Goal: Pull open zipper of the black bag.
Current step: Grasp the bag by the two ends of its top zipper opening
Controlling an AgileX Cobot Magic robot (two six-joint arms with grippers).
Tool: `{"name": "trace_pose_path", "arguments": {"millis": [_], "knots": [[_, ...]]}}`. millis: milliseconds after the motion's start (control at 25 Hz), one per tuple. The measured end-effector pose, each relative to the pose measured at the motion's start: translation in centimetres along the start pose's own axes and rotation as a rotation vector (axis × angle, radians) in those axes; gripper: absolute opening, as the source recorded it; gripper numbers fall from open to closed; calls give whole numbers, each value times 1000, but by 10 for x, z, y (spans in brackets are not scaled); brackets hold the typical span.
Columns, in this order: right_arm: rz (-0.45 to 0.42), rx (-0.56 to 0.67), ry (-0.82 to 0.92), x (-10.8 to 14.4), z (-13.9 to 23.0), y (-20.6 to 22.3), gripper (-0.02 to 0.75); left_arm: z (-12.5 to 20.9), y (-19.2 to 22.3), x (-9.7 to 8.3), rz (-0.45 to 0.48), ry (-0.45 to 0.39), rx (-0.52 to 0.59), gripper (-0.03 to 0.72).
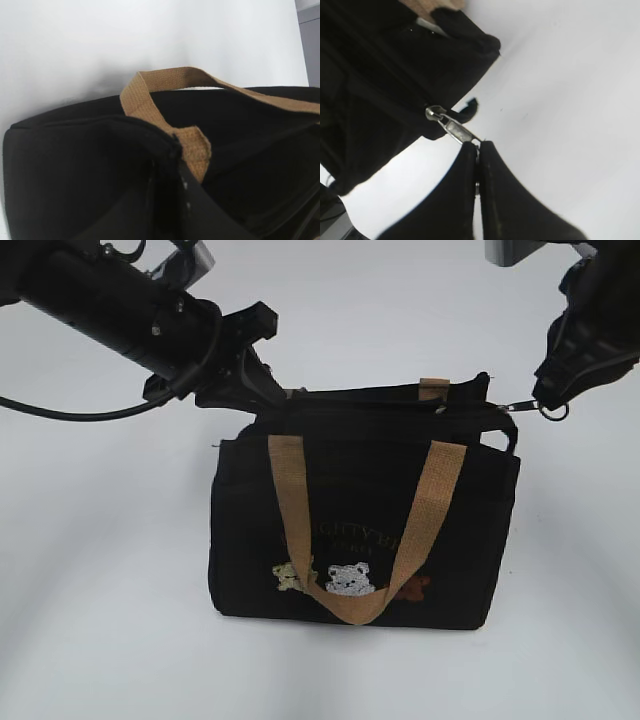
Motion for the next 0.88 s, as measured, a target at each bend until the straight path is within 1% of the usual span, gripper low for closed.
{"name": "trace_pose_path", "arguments": {"millis": [200, 320, 440, 520, 560, 640, 680, 720, 760, 800, 840, 880], "knots": [[0, 44, 95, -16, 13, -1, -1, 0, 0, 0, 0, 0, 0, 36], [-10, 45, 136, -20, 16, -2, -1, 0, 0, 0, 0, 0, 0, 36], [-51, 28, 163, -15, 14, -2, 1, 0, 0, 0, -4, 4, 2, 36], [-95, 18, 186, -10, 12, -3, 33, 0, -2, -1, -5, 12, 3, 38], [-115, 18, 196, -8, 11, -3, 67, 1, -4, -1, -9, 25, 6, 52], [-149, 36, 229, -3, 13, -4, 196, 1, -15, -6, -21, 69, 2, 116], [-160, 47, 256, -2, 14, -4, 274, 1, -24, -10, -31, 104, -2, 171], [-163, 53, 283, -1, 14, -4, 347, 1, -34, -14, -46, 146, -6, 249], [-165, 56, 303, -1, 14, -4, 400, 2, -44, -18, -55, 179, -9, 305], [-166, 59, 322, 0, 15, -5, 447, 4, -56, -24, -60, 215, -7, 353], [-165, 56, 336, 0, 15, -7, 475, 8, -67, -29, -69, 247, 3, 395], [-163, 51, 343, 1, 16, -10, 493, 11, -81, -35, -77, 274, 3, 420]]}}
Point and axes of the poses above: a point on each arm's last joint axis where the gripper is mounted, y pointing out along that axis toward the gripper, x along the wrist's bending axis when the last joint is at zero, z = x × y, the point moved 3 cm from there along y, pointing out along that axis toward the gripper, and after that the axes turned 2 degrees about y, right-handed, at the moved point
